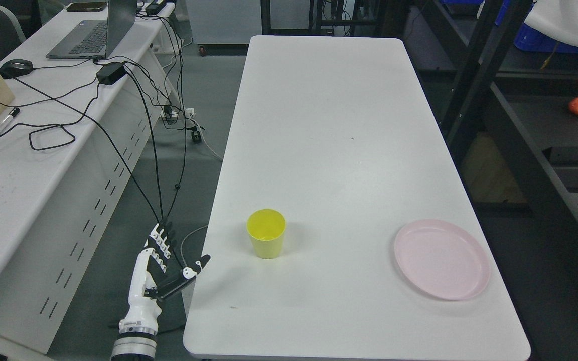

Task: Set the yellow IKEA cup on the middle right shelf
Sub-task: 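Raise the left hand and open it beside the yellow cup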

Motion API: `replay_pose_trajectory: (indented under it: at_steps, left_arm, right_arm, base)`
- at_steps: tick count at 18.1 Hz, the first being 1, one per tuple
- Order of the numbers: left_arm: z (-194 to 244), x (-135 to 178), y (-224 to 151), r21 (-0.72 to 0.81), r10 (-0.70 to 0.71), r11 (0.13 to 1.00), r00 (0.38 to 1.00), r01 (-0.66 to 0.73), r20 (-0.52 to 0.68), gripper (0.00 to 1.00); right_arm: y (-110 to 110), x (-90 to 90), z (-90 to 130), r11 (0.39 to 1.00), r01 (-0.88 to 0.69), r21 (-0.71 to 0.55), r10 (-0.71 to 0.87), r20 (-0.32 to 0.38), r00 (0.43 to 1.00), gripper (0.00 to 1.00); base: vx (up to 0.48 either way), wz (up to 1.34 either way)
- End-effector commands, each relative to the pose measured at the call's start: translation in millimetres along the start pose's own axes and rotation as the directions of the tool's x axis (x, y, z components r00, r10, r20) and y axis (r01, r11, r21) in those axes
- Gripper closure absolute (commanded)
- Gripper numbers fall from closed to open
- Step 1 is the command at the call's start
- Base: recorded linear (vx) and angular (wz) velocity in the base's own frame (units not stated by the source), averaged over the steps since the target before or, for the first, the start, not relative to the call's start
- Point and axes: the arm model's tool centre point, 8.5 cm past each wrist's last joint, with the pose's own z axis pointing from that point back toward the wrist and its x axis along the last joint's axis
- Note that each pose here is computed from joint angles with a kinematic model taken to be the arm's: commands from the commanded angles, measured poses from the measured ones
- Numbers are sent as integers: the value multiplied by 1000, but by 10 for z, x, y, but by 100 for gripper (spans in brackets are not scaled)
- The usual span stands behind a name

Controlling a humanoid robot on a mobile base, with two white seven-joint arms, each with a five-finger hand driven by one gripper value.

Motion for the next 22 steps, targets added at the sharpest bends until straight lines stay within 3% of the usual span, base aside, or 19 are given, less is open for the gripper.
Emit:
replay_pose_trajectory:
  at_steps: [1, 5, 10, 13, 17, 22]
  left_arm:
    - [-23, 145, 124, -2, -15, 1000, 997, 15, 75, 1]
    - [-30, 79, 124, -5, -16, 1000, 999, 17, 52, 1]
    - [-417, 125, 64, -16, 66, 998, 996, -65, 68, 2]
    - [-531, 175, -165, -143, 110, 985, 991, -99, 72, 2]
    - [-647, 104, -238, -191, 143, 972, 989, -134, 37, 3]
    - [-633, -115, -788, -347, 153, 923, 986, -166, -65, 4]
  right_arm:
    - [-97, -91, -6, 1000, 3, -12, -4, -15, 1000, 1]
    - [-97, -91, -6, 1000, 3, -12, -4, -15, 1000, 1]
    - [-97, -91, -6, 1000, 3, -12, -4, -15, 1000, 1]
    - [-97, -91, -6, 1000, 3, -12, -4, -15, 1000, 1]
    - [-97, -85, -6, 1000, 4, -12, -4, -13, 1000, 1]
    - [-97, -91, -6, 1000, 3, -12, -4, -15, 1000, 1]
  base:
    - [0, 0]
    - [0, 0]
    - [0, 0]
    - [0, 0]
    - [0, 0]
    - [0, 0]
